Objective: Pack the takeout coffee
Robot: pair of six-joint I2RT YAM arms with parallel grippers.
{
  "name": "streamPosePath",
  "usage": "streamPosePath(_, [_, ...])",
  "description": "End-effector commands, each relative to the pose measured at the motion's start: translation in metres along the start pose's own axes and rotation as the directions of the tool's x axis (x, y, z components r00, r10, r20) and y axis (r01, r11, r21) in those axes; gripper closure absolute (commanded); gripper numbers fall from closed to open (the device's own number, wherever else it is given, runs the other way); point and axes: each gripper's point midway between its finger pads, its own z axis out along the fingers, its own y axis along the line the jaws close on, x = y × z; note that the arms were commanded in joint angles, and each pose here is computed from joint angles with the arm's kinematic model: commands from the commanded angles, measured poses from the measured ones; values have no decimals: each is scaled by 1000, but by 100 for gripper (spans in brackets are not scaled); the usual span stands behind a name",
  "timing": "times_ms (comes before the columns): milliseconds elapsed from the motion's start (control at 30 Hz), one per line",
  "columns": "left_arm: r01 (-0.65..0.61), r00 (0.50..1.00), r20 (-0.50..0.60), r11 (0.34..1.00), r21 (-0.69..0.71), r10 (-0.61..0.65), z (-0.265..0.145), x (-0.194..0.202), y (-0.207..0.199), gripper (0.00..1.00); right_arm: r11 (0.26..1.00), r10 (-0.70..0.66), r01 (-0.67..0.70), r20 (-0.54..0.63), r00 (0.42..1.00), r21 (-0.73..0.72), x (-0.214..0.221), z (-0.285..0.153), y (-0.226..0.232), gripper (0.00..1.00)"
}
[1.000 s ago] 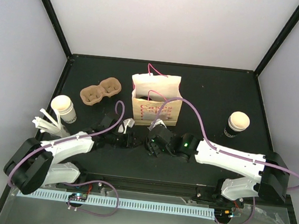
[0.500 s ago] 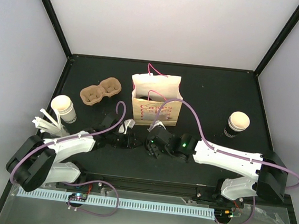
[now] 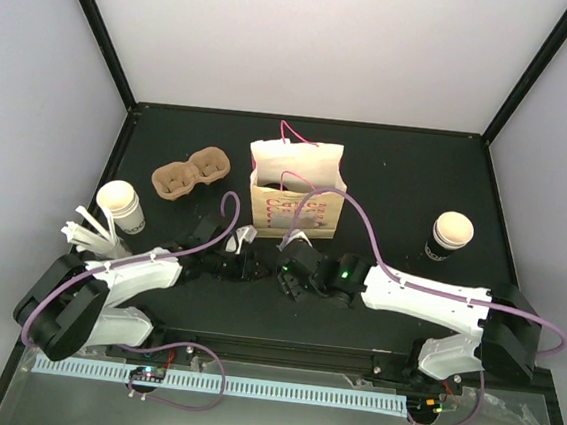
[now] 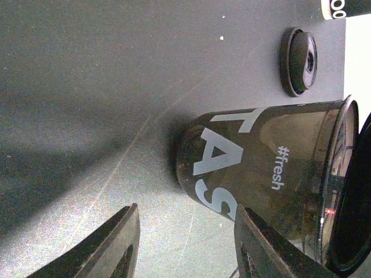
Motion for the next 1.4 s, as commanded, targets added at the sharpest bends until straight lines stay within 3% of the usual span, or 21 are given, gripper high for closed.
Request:
streamPosePath(0, [-41, 999, 14, 998, 39, 40, 1, -9, -11, 53, 1000, -2, 2, 15, 1000, -1, -5, 2, 4, 27])
streamPosePath(600, [-31, 1000, 4, 999, 28, 31, 3, -7, -8, 53, 999, -45, 45, -72, 996, -3, 4, 17, 11, 26])
streamPosePath(867, [4, 996, 89, 1000, -3, -4, -16, -8, 5, 57, 997, -66, 60, -181, 981, -39, 24, 28, 17, 26])
streamPosePath(1100, [-17, 987, 161, 999, 40, 10, -35, -16, -4, 59, 994, -85, 65, -257, 963, -87, 40, 37, 21, 27])
streamPosePath(1367, [-52, 987, 156, 987, 151, 28, -34, -18, -23, 57, 990, -102, 67, -303, 947, -126, 49, 39, 25, 28])
